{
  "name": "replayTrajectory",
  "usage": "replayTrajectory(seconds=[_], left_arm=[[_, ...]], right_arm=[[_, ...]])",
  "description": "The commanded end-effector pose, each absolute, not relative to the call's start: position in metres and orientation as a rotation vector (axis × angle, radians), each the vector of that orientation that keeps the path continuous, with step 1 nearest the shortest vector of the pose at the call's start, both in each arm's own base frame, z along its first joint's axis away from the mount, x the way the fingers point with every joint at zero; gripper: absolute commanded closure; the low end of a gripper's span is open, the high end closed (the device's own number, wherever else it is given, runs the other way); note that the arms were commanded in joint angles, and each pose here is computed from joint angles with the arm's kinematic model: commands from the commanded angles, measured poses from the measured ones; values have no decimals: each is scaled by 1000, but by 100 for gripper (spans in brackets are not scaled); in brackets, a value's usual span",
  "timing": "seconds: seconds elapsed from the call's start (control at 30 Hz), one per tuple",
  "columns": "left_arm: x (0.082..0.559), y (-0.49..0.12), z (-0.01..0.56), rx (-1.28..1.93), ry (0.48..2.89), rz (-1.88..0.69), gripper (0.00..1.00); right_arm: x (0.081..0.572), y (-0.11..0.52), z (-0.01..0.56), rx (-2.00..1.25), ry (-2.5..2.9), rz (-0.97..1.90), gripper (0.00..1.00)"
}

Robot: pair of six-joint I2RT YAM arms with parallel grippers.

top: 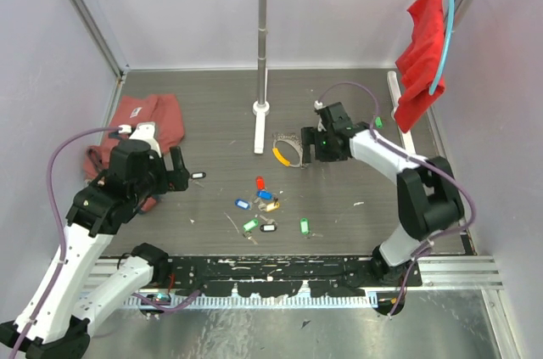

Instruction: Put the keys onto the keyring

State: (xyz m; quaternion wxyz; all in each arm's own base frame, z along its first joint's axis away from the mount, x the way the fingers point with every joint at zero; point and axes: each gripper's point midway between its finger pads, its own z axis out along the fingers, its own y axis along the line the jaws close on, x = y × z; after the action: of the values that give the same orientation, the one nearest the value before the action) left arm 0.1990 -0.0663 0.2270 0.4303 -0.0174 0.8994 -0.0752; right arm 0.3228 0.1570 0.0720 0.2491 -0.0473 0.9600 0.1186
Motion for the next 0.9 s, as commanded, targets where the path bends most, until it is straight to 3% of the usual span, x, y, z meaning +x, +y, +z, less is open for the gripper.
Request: replayTrajectory(seconds=[0.0, 0.23, 0.63, 0.87], left_arm=[[200, -65, 231, -56, 2207, -197, 2], [201, -65, 230, -60, 2212, -190, 2], [203, -67, 226, -52, 2228, -189, 2], [204, -68, 226, -50, 2234, -188, 2]], right_arm=[[381, 182, 96, -254, 2460, 352, 13], [415, 200, 80, -350, 2483, 345, 23], [429, 214, 51, -448, 2537, 330, 28], [431, 218, 37, -479, 2560, 290, 40]])
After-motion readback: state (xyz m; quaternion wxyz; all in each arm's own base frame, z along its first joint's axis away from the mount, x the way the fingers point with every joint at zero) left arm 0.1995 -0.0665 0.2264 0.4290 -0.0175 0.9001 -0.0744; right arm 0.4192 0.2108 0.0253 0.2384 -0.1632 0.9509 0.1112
